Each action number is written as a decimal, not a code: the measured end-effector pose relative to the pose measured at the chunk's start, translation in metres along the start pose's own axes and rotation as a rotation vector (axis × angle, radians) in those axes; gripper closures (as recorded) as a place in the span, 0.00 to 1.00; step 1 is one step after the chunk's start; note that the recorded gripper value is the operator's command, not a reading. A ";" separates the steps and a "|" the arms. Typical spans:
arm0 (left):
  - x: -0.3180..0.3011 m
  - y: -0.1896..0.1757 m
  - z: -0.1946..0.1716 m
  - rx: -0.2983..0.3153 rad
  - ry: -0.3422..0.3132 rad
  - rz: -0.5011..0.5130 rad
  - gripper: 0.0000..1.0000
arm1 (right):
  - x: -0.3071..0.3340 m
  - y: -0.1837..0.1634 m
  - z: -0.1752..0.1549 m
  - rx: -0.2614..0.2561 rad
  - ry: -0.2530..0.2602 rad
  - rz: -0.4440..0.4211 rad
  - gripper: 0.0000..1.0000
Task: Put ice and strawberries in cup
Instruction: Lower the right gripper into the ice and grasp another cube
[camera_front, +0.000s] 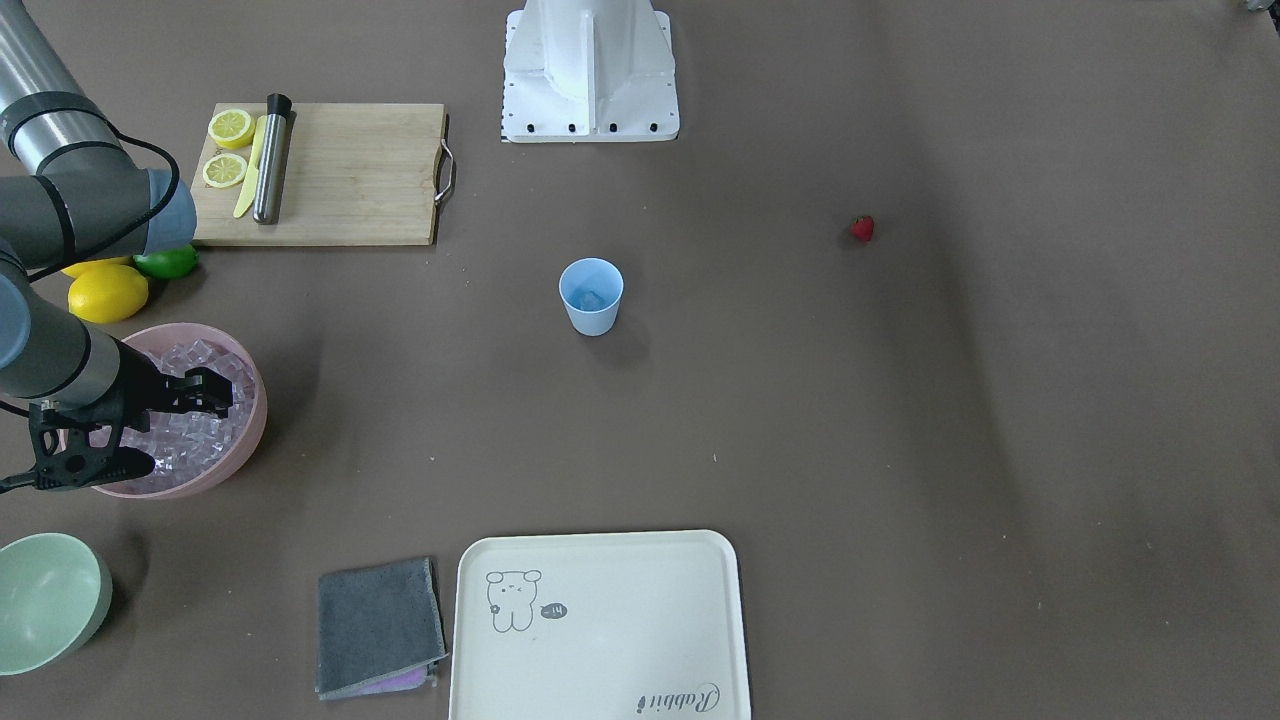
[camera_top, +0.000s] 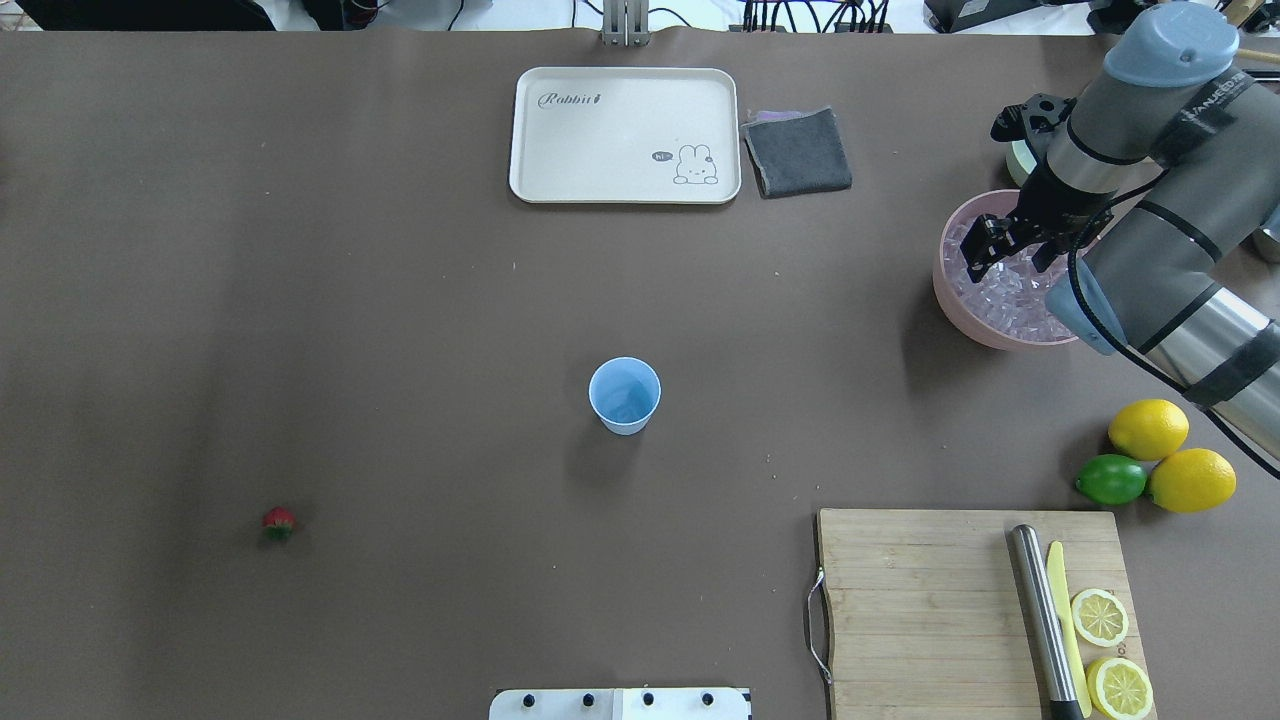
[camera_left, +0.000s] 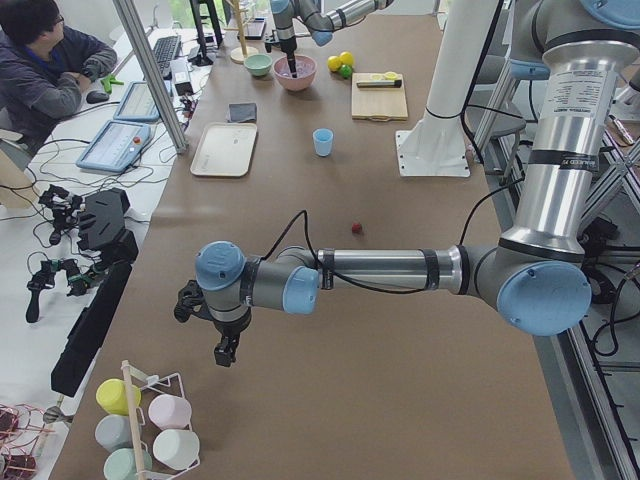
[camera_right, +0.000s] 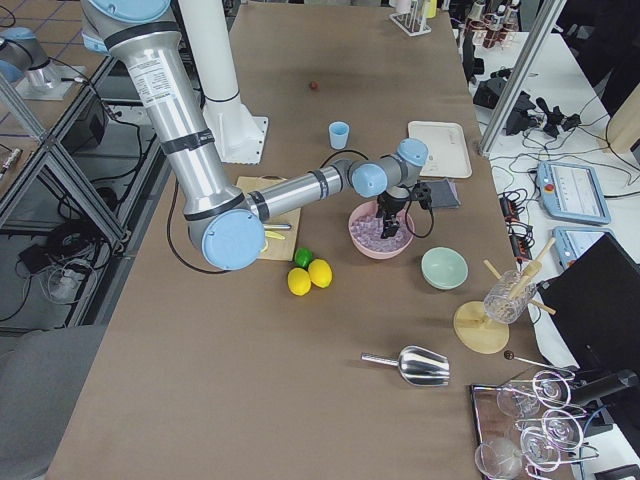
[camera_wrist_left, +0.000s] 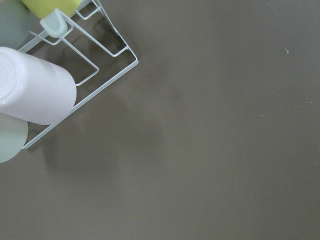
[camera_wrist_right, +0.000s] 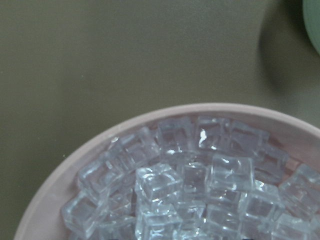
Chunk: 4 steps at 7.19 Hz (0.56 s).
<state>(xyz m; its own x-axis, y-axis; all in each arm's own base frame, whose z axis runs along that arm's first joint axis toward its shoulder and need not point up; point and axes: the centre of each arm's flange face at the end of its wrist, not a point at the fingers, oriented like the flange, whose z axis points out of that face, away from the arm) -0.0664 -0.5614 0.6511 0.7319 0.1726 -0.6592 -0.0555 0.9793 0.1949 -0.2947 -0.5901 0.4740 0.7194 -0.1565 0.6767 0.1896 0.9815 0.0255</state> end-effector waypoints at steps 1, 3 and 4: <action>0.000 -0.002 -0.001 0.001 0.000 0.001 0.02 | -0.001 0.000 0.001 -0.002 0.001 0.001 0.15; 0.000 -0.006 -0.001 0.002 0.000 0.002 0.02 | -0.004 0.000 0.002 -0.003 0.000 0.002 0.21; 0.000 -0.007 0.000 0.001 0.000 0.002 0.02 | -0.006 0.000 0.002 -0.003 -0.001 0.004 0.21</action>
<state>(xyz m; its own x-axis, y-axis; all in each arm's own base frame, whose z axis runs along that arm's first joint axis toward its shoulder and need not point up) -0.0664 -0.5681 0.6497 0.7319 0.1743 -0.6588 -0.0562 0.9789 0.1966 -0.3009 -0.5893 0.4713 0.7193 -0.1525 0.6778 0.1889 0.9818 0.0204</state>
